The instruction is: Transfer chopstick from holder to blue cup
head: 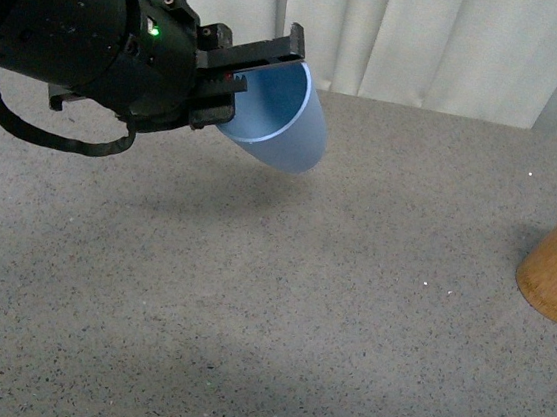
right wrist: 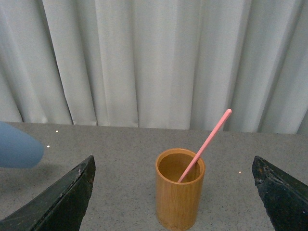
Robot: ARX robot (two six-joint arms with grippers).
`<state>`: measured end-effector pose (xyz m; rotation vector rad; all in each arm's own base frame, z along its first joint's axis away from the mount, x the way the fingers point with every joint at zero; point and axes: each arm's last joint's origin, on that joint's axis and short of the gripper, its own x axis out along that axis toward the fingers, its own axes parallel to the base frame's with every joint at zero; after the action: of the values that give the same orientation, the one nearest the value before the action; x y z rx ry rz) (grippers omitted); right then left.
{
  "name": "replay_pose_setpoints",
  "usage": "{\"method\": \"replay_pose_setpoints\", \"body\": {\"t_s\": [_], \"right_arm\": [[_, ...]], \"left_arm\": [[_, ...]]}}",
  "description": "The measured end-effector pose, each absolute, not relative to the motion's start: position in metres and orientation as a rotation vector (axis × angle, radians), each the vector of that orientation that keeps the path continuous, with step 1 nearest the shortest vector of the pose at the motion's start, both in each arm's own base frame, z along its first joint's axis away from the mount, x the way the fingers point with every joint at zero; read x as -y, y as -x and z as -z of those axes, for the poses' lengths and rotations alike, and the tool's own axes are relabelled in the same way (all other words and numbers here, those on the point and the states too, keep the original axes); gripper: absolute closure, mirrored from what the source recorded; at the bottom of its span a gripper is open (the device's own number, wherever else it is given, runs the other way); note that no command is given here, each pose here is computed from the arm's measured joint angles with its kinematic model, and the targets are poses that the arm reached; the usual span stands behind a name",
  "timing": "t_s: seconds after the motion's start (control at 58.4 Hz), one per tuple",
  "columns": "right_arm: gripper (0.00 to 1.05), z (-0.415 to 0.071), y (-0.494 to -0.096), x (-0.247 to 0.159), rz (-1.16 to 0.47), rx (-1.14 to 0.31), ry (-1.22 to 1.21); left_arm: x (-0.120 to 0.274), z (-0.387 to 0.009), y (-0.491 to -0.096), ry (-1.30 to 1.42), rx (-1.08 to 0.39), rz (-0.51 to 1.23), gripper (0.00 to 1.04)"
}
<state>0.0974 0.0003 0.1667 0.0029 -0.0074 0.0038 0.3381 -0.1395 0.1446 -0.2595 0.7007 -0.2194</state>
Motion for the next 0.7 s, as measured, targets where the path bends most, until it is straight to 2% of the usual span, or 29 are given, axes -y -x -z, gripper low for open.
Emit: {"method": "replay_pose_setpoints", "body": {"t_s": [0.377, 0.702], "right_arm": [[0.10, -0.167, -0.097, 0.000, -0.004, 0.007, -0.003], [0.10, -0.167, -0.097, 0.000, -0.004, 0.007, -0.003]], "left_arm": [[0.163, -0.128, -0.330, 0.022, -0.800, 0.329, 1.01], [0.187, -0.124, -0.317, -0.044, -0.820, 0.462, 1.01]]}}
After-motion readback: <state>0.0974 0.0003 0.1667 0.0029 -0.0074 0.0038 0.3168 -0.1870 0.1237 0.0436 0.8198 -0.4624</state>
